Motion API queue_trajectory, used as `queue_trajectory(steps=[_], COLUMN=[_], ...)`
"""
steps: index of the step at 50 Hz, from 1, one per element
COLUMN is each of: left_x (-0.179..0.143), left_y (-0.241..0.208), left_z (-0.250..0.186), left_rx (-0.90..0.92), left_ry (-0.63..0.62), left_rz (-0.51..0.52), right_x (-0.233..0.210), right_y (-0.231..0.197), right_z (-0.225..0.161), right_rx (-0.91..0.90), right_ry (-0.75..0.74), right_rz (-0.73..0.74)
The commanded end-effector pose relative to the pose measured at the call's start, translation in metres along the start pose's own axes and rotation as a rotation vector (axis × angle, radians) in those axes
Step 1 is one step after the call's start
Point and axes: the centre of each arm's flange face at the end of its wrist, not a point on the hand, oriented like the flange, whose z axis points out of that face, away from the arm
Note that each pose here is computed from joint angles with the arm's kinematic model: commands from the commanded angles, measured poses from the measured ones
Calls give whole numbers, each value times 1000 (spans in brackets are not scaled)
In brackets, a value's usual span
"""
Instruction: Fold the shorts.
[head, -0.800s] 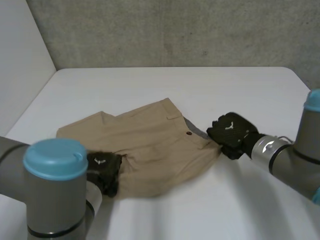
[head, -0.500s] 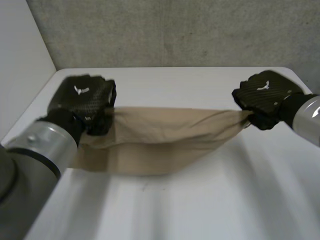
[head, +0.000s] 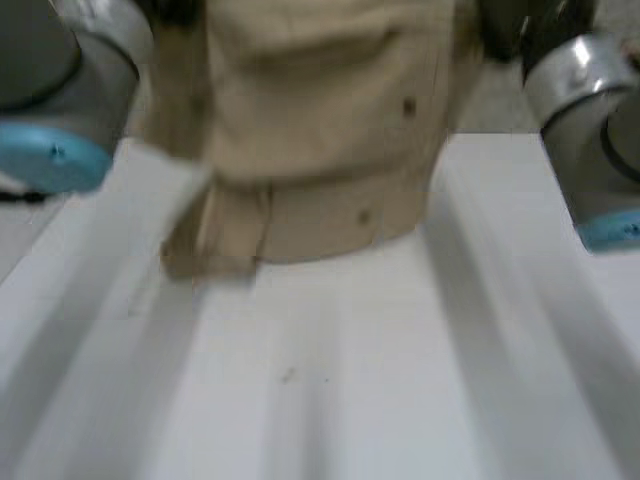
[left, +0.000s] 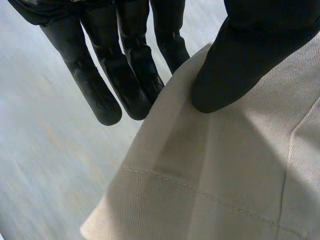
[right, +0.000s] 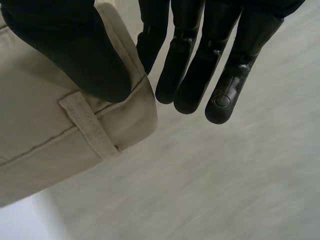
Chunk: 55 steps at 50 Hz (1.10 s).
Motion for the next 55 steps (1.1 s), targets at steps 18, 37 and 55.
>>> queue_trajectory(steps=[18, 37, 55], left_x=[55, 61, 75], left_y=[154, 163, 139], left_z=[-127, -141, -247], left_rx=[-573, -665, -764], left_ry=[239, 304, 438], left_rz=[-86, -6, 16], right_x=[-56, -85, -90], right_y=[84, 124, 130], right_z=[-99, -142, -144], right_rx=[-420, -669, -696], right_ry=[-227, -319, -322], right_rz=[80, 198, 257])
